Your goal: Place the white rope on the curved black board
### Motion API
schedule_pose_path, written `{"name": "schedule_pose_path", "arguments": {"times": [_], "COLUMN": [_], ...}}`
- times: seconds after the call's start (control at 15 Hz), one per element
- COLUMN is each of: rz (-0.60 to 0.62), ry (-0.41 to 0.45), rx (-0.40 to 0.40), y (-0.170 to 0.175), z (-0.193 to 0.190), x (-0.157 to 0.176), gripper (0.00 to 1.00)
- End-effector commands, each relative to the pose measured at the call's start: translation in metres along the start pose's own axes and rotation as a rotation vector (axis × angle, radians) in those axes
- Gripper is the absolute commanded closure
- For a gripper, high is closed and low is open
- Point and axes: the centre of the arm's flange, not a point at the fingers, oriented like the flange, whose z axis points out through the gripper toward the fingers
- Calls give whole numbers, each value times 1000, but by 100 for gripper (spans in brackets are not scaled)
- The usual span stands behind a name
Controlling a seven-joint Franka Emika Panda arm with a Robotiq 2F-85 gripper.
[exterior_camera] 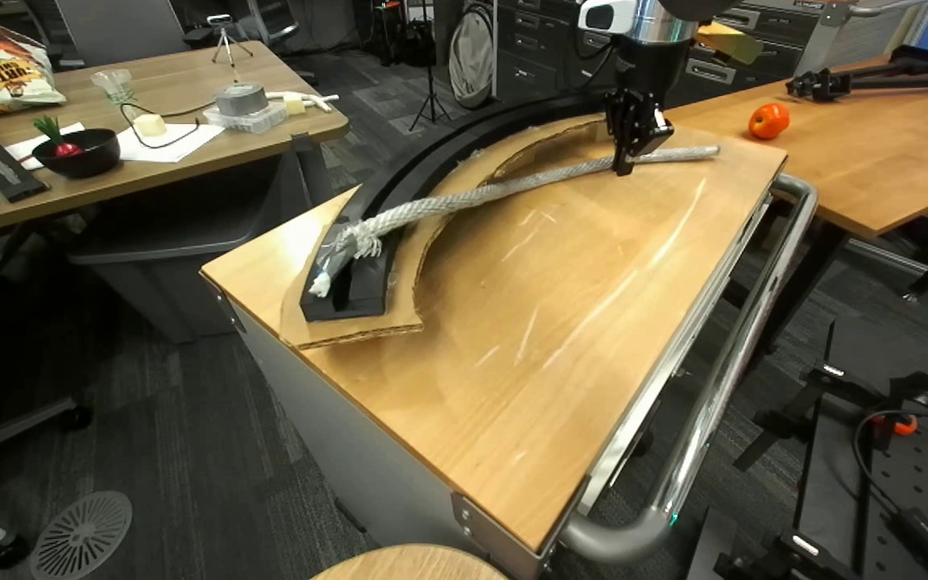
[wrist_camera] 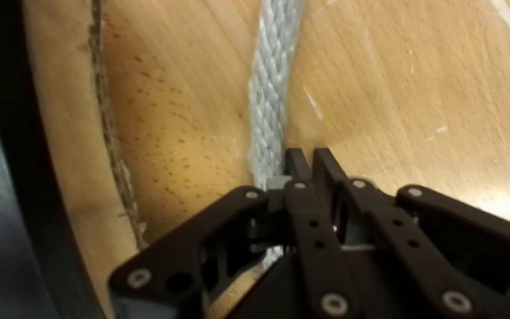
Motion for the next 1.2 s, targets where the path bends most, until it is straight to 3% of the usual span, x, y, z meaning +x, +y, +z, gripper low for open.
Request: {"name": "schedule_pose_path", "arguments": {"times": [0.0, 0.33, 0.67, 0.8, 0.87, 0.93, 1.13], "rz": [-10, 6, -17, -33, 2, 30, 130], "ry": [-12, -2, 101, 113, 113, 106, 87], "rx": [21, 30, 61, 13, -72, -124, -242], "y": [8, -2, -51, -77, -83, -84, -78], "z": [7, -3, -41, -60, -66, -71, -71], "x": [6, 11, 20, 19, 20, 20, 18], "gripper": [89, 90, 94, 94, 88, 65, 56]}}
